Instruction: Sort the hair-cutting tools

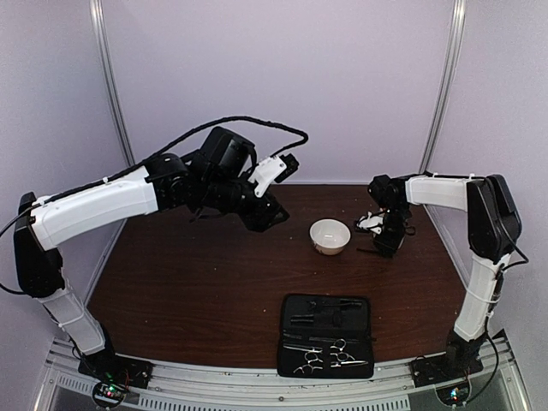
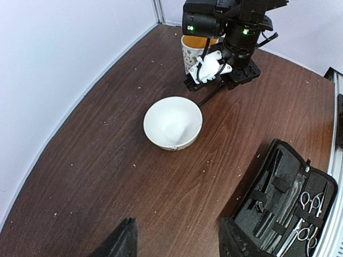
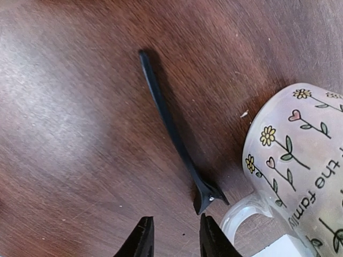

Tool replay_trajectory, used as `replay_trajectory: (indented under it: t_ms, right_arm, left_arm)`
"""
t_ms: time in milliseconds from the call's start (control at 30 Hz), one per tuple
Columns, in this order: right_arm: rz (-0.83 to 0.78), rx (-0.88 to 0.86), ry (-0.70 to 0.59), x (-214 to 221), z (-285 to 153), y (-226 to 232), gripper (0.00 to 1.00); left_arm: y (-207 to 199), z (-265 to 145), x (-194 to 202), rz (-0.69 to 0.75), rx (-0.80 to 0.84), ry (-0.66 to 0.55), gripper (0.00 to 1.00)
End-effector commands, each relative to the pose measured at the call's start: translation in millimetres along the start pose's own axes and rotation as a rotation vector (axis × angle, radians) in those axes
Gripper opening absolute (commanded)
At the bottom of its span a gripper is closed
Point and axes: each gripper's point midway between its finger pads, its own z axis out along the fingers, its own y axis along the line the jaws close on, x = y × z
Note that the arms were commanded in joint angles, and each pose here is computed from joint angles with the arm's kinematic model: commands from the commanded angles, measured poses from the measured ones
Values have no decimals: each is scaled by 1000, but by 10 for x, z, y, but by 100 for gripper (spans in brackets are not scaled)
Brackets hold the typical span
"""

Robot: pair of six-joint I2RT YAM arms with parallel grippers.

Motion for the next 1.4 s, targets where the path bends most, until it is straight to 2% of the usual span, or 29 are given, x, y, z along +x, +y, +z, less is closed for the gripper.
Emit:
replay_trajectory:
  t_ms: [0,500,1033,1133,1267,1367]
  right_arm:
    - [49,44,20,45,43,-185,29]
    - [73,28,64,195,175,-156,23]
    - [92,-11,82,230,323,-129,21]
    - [96,-28,85,236,346,-98,18]
    - [108,4,47,234,290,-119,23]
    - [94,-9,56,268,316,-79,24]
  left_arm:
    - [27,-44,-120,5,0,-53,55]
    - [-19,15,-79,11,26,-39,55]
    - [-57,78,-38,12,46,-26,56]
    - [-57,78,-39,12,46,-25,56]
    - [-59,74,-42,14,47,-26,56]
    - [-66,88,-31,14,51,-23,56]
